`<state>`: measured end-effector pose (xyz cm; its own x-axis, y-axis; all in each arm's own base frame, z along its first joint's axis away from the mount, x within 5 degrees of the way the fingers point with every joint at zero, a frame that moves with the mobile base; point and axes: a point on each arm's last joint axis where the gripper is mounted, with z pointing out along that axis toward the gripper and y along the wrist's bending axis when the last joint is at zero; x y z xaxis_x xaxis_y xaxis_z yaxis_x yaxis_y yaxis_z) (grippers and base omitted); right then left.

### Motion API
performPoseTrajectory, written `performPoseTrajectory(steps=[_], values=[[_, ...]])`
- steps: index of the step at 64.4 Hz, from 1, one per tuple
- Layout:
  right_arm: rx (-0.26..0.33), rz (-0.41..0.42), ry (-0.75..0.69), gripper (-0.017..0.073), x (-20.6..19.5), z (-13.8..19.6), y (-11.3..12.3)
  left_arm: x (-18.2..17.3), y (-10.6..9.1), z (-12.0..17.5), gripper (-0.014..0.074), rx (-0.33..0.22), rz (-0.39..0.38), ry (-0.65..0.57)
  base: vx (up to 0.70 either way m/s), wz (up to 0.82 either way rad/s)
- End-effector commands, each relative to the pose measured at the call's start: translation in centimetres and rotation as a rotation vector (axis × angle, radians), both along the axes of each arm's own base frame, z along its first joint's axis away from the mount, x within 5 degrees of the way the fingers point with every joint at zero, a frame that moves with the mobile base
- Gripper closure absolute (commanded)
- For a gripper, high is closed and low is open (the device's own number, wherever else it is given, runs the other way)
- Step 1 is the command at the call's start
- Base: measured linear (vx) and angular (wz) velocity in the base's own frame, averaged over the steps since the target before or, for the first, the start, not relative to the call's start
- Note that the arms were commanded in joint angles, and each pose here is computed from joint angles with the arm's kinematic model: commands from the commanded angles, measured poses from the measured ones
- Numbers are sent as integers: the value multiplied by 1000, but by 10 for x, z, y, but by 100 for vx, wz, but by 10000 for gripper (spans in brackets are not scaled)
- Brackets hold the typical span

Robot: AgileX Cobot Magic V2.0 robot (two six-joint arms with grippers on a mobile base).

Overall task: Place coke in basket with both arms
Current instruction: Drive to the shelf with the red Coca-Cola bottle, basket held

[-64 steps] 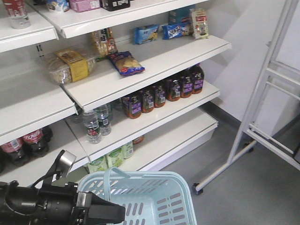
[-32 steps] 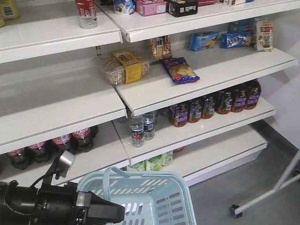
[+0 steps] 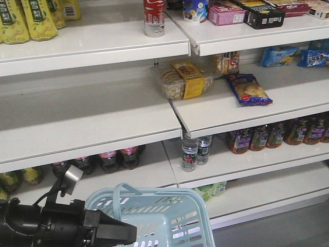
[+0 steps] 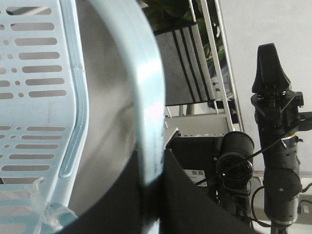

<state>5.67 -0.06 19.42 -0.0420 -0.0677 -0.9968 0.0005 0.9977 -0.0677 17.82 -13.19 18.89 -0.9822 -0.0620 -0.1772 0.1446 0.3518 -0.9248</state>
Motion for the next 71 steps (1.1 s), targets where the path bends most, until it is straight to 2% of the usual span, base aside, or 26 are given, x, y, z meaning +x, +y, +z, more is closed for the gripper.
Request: performPoseTrajectory(steps=[1,71], values=[[-11,2,-77,569,-1,5,0,1,-4,20,600,-124,11,-38,9,23],[-11,2,-76,569,-1,5,0,1,-4,20,600,-124,11,-38,7,20]])
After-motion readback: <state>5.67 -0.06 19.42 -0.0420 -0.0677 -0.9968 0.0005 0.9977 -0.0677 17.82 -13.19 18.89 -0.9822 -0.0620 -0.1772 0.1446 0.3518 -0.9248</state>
